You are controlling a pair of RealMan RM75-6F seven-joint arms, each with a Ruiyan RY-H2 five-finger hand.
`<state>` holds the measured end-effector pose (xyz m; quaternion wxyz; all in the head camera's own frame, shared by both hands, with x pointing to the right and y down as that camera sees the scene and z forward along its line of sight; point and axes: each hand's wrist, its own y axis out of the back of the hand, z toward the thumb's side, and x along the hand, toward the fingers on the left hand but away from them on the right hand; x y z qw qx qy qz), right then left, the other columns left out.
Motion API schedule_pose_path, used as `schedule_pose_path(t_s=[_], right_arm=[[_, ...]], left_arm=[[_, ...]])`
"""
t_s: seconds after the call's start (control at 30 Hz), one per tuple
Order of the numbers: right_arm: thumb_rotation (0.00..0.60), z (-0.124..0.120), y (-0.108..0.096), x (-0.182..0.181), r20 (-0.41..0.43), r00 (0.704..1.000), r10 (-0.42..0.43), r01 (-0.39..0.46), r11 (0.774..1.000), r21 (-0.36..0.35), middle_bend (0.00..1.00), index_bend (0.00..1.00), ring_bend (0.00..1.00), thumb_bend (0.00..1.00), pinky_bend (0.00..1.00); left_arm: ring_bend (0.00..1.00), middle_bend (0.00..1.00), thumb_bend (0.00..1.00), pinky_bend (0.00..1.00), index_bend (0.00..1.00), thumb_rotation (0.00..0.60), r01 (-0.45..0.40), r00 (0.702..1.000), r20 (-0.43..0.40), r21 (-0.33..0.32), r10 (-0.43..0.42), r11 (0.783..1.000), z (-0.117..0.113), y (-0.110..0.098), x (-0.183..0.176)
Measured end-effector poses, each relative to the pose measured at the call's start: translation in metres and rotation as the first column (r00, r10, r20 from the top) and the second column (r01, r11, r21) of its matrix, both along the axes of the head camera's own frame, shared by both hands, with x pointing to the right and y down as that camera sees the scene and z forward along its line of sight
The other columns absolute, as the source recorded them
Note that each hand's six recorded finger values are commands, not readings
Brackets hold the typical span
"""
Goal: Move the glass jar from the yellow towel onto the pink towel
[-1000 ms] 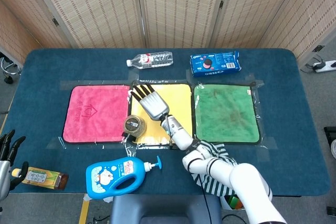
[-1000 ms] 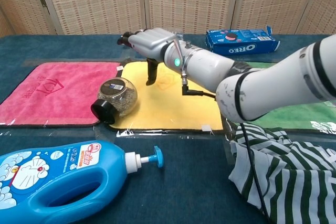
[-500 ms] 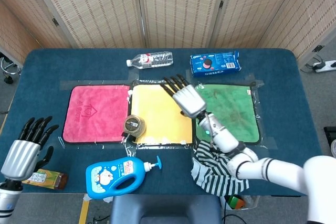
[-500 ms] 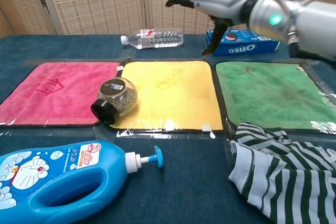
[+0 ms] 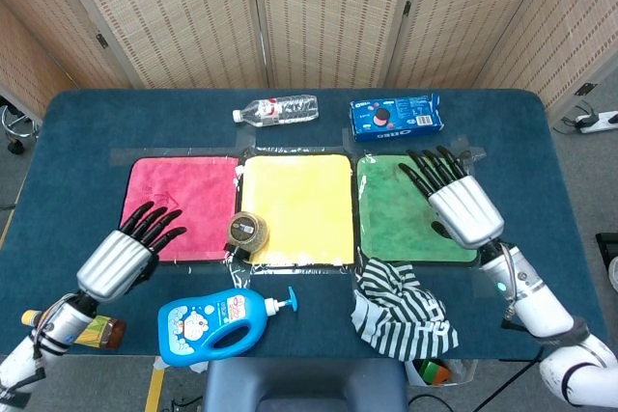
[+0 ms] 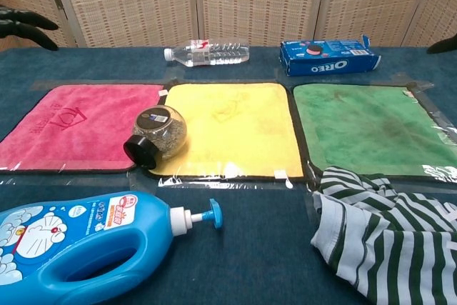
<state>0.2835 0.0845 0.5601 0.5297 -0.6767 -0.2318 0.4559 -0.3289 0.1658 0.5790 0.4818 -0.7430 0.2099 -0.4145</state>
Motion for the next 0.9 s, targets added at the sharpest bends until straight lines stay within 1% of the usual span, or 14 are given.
schedule_pose_path(t_s=[0.17, 0.3, 0.47, 0.63, 0.73, 0.9], right_arm=[[0.6, -0.01, 0.015, 0.018, 0.003, 1.0, 0.019, -0.019, 1.0, 0.004, 0.0, 0.0, 0.0, 0.16, 0.0], [0.6, -0.014, 0.025, 0.03, -0.001, 0.999, 0.035, -0.035, 0.999, 0.008, 0.0, 0.0, 0.0, 0.16, 0.0], [0.6, -0.016, 0.029, 0.039, -0.003, 0.998, 0.058, -0.058, 0.998, 0.007, 0.0, 0.0, 0.0, 0.16, 0.0], [0.6, -0.016, 0.031, 0.045, -0.004, 0.998, 0.069, -0.069, 0.998, 0.007, 0.0, 0.0, 0.0, 0.16, 0.0], [0.6, -0.016, 0.032, 0.048, -0.002, 0.997, 0.076, -0.076, 0.997, 0.007, 0.0, 0.0, 0.0, 0.16, 0.0], [0.6, -0.014, 0.032, 0.054, -0.001, 0.996, 0.09, -0.09, 0.996, 0.002, 0.0, 0.0, 0.0, 0.16, 0.0]], left_arm=[[0.1, 0.09, 0.82, 0.03, 0.19, 0.6, -0.116, 0.993, -0.023, -0.017, 0.116, 0.993, 0.01, -0.01, 0.031], [0.1, 0.09, 0.82, 0.03, 0.19, 0.6, -0.2, 0.98, -0.027, -0.036, 0.199, 0.979, 0.019, -0.011, 0.052], [0.09, 0.09, 0.82, 0.01, 0.17, 0.6, -0.302, 0.953, -0.002, -0.056, 0.303, 0.952, 0.031, -0.01, 0.078], [0.03, 0.07, 0.82, 0.0, 0.11, 0.6, -0.39, 0.917, 0.066, -0.07, 0.394, 0.918, 0.041, -0.008, 0.099], [0.02, 0.06, 0.83, 0.0, 0.1, 0.6, -0.418, 0.899, 0.103, -0.095, 0.427, 0.903, 0.048, -0.008, 0.11], [0.02, 0.06, 0.83, 0.0, 0.11, 0.6, -0.43, 0.882, 0.148, -0.139, 0.448, 0.892, 0.062, -0.012, 0.127]])
